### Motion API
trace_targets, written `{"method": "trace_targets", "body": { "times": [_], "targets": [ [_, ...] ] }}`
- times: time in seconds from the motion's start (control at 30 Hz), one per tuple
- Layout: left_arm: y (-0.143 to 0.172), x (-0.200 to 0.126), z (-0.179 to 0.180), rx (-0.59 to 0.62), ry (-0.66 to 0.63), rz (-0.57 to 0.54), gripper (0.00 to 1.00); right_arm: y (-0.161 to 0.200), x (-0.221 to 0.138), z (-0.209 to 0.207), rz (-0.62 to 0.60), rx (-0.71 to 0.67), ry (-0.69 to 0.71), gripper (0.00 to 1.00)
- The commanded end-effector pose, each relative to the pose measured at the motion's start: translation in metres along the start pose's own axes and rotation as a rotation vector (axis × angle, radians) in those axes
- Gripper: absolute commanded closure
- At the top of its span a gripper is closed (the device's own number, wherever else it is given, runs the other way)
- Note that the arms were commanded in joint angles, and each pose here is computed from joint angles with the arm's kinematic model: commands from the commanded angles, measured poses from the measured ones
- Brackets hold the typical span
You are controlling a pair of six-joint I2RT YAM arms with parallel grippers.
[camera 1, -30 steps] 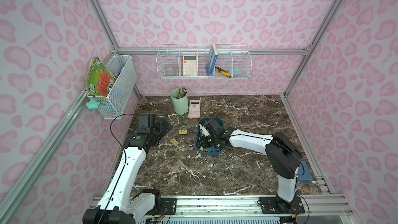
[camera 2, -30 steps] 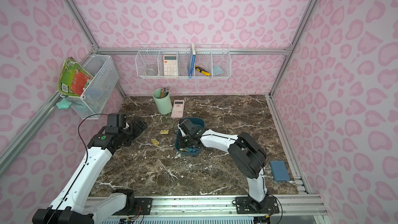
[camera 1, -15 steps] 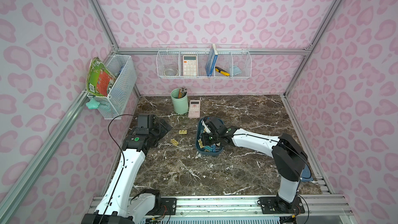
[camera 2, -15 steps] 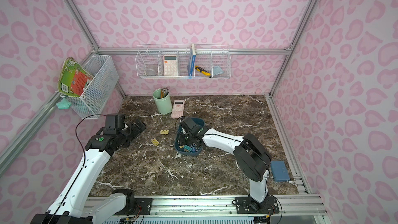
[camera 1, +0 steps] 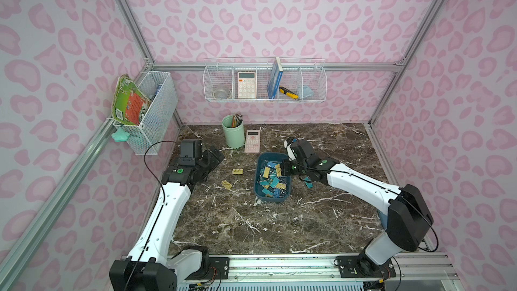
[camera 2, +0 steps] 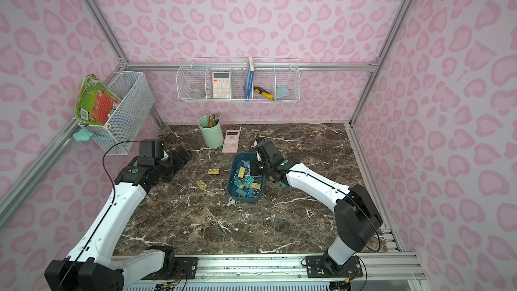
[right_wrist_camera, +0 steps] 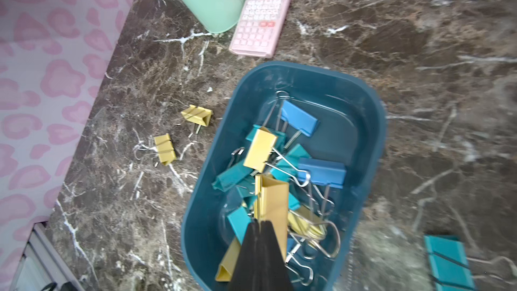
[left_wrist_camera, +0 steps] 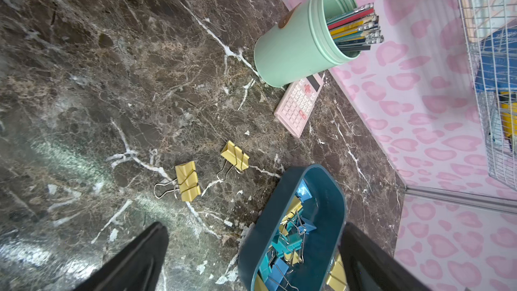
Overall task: Take out the binder clips from the storage box
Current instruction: Place the binder clip at the center of the board.
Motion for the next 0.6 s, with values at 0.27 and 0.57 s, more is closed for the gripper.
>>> {"method": "trace_targets", "body": {
  "times": [0.27, 0.57],
  "targets": [
    [0.009, 0.016, -0.026, 0.054, 0.067, 0.096, 0.01, -0.024, 0.013, -0.095, -0.055, 0.072, 0.134, 1.0],
    [0.024, 0.023, -0.042, 0.126, 0.085, 0.172, 0.08, -0.012, 0.038, -0.136, -0.004, 0.131, 0.169, 1.0]
  ]
}}
Point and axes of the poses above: each gripper's point midway between its finger pads, its own x axis out along the fingers, its own z axis along the line the jaws close on, y = z × x, the point moved 8 cm from there along -x, back along the fingers, and after that the axes turned 1 degree about x, right-handed, at the moved point
